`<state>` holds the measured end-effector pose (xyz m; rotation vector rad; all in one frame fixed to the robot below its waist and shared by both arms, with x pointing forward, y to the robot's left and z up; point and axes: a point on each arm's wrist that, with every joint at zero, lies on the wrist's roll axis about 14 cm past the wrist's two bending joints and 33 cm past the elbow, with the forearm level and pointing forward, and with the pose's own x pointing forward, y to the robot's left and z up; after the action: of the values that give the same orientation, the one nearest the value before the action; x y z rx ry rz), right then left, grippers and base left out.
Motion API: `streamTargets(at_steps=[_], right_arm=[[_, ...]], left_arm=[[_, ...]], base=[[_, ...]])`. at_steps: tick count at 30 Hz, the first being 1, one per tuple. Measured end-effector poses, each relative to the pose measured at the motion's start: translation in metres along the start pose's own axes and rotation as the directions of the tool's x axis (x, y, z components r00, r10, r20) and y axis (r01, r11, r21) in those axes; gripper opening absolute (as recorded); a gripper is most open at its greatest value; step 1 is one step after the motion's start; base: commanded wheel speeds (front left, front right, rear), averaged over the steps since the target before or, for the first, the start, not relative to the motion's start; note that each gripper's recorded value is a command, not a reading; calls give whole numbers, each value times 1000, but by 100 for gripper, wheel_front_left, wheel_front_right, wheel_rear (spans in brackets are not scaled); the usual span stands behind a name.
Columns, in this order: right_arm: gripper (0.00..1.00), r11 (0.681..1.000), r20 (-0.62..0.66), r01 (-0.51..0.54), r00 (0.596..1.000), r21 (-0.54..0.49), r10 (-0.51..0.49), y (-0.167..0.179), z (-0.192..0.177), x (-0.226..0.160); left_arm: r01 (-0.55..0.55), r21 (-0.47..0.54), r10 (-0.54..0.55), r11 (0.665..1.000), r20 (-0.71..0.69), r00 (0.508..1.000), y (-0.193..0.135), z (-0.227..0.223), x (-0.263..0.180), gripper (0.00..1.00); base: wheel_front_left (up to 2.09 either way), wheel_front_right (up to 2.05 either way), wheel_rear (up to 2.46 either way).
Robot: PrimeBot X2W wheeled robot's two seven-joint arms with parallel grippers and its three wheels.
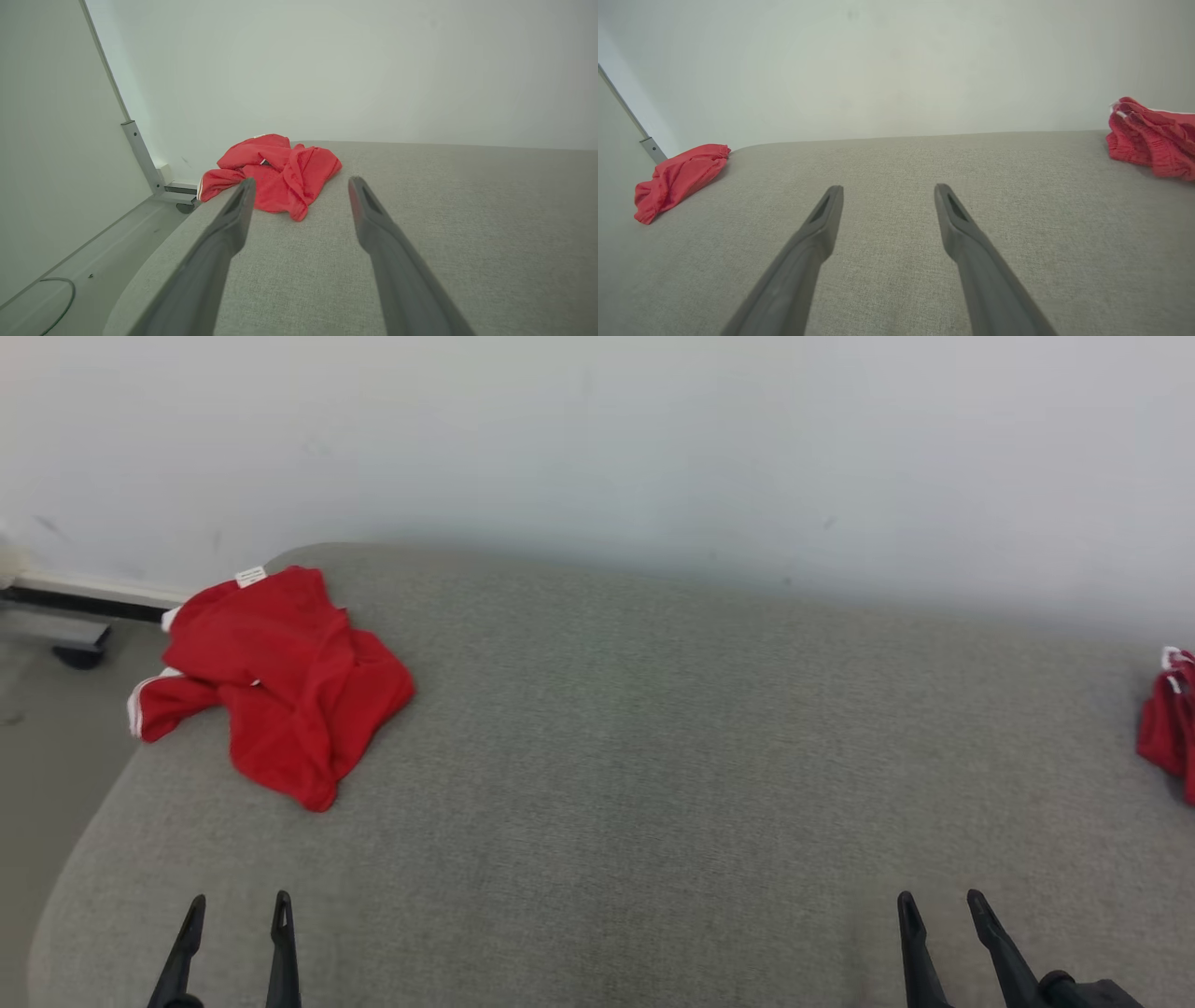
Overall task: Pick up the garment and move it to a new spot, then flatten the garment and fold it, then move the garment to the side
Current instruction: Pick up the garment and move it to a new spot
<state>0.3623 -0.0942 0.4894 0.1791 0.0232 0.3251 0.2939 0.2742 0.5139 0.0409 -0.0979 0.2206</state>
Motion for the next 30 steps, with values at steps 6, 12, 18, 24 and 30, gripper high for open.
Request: streamTargets(at_steps=[6,12,18,24,30], right_arm=[[100,995,-23,-104,994,5,104,31,-7,17],[100,979,-36,-206,978,9,206,64,-11,33],[100,954,-48,-299,953,13,299,96,-15,45],[100,941,-68,-337,939,23,338,107,-22,53],[100,941,-74,-338,938,25,339,106,-24,56]], left_arm=[[-125,7,125,992,-13,992,38,0,-24,100],[-245,22,246,969,-21,969,73,1,-54,100],[-364,29,365,931,-20,931,102,3,-84,100],[-426,47,427,904,-28,904,116,3,-98,100],[-434,51,436,899,-30,900,117,4,-99,100]], base=[[0,0,0],[0,0,0],[0,0,0],[0,0,0],[0,0,0]])
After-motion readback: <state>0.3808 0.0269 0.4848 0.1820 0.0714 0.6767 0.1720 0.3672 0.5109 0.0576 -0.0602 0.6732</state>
